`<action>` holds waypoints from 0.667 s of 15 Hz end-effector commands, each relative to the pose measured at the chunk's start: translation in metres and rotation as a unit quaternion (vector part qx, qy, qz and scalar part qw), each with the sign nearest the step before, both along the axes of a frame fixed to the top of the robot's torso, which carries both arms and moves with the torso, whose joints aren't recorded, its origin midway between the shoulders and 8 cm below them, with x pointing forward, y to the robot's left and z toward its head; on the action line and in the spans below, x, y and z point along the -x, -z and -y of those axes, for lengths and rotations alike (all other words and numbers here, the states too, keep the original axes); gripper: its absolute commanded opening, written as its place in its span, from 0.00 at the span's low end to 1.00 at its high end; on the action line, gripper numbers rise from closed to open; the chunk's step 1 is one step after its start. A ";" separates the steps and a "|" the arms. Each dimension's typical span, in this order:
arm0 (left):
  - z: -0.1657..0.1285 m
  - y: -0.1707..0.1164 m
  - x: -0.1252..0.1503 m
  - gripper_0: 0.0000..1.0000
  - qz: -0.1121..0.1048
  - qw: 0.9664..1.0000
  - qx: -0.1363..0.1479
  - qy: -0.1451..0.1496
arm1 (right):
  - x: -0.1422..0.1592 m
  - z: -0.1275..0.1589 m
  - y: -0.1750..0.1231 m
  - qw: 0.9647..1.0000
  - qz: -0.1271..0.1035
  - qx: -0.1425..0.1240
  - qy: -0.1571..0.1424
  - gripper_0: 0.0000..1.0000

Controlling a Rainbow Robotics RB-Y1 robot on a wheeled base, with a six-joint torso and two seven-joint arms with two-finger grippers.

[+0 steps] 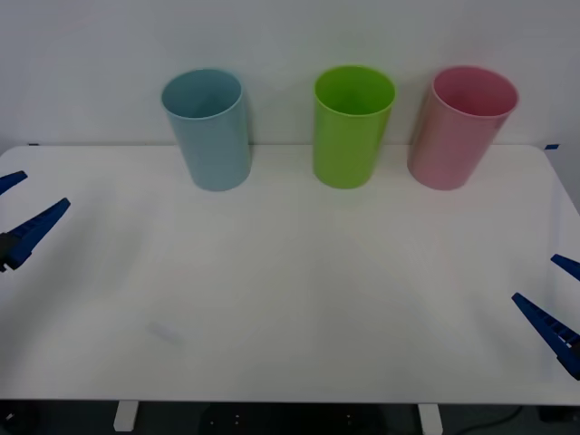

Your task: Grasp the object on the table and drop it into the matching bin: aluminum can to the light blue bin, PET bottle to the pink bin.

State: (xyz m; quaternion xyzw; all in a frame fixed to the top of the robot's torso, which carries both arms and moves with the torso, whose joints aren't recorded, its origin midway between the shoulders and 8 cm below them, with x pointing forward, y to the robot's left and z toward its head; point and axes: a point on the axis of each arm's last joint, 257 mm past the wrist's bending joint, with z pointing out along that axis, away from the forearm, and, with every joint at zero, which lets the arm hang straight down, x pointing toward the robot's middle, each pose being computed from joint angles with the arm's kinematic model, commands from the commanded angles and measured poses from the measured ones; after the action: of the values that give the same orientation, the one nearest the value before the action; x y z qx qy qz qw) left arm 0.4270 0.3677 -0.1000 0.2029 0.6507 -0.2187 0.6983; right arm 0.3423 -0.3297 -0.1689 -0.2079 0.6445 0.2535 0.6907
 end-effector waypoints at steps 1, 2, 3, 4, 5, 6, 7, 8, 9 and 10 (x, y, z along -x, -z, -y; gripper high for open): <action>-0.007 0.018 0.023 1.00 -0.006 1.000 -0.028 0.001 | 0.000 0.000 0.000 1.000 0.000 0.000 0.000 1.00; -0.009 0.023 0.030 1.00 -0.006 0.999 -0.032 0.000 | 0.000 0.000 0.000 1.000 0.000 0.000 0.000 1.00; -0.010 0.028 0.036 1.00 -0.007 0.999 -0.035 -0.001 | 0.000 0.000 0.000 1.000 0.000 0.000 0.000 1.00; -0.012 0.032 0.041 1.00 -0.007 0.999 -0.039 -0.002 | 0.000 0.000 0.000 1.000 0.000 0.000 0.000 1.00; -0.015 0.035 0.048 1.00 -0.011 0.999 -0.035 -0.004 | 0.000 0.000 0.000 1.000 0.000 0.000 0.000 1.00; -0.016 0.037 0.054 1.00 -0.014 0.999 -0.036 -0.004 | 0.000 0.000 0.000 1.000 0.000 0.000 0.000 1.00; -0.017 0.040 0.060 1.00 -0.018 0.999 -0.037 -0.005 | 0.000 0.000 0.000 1.000 0.000 0.000 0.000 1.00; -0.017 0.043 0.064 1.00 -0.021 0.999 -0.035 -0.004 | 0.000 0.000 0.000 1.000 0.000 0.000 0.000 1.00; -0.017 0.046 0.068 1.00 -0.025 0.999 -0.036 -0.003 | 0.000 0.000 0.000 1.000 0.000 0.000 0.000 1.00; -0.017 0.047 0.071 1.00 -0.026 0.999 -0.035 -0.003 | 0.000 0.000 0.000 1.000 0.000 0.000 0.000 1.00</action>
State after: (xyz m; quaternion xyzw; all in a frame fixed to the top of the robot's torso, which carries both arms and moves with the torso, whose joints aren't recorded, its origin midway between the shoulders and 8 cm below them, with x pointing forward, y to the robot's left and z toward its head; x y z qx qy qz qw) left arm 0.3583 0.3847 -0.1460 0.2201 0.6761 -0.1977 0.6748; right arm 0.3423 -0.3297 -0.1689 -0.2080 0.6445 0.2535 0.6907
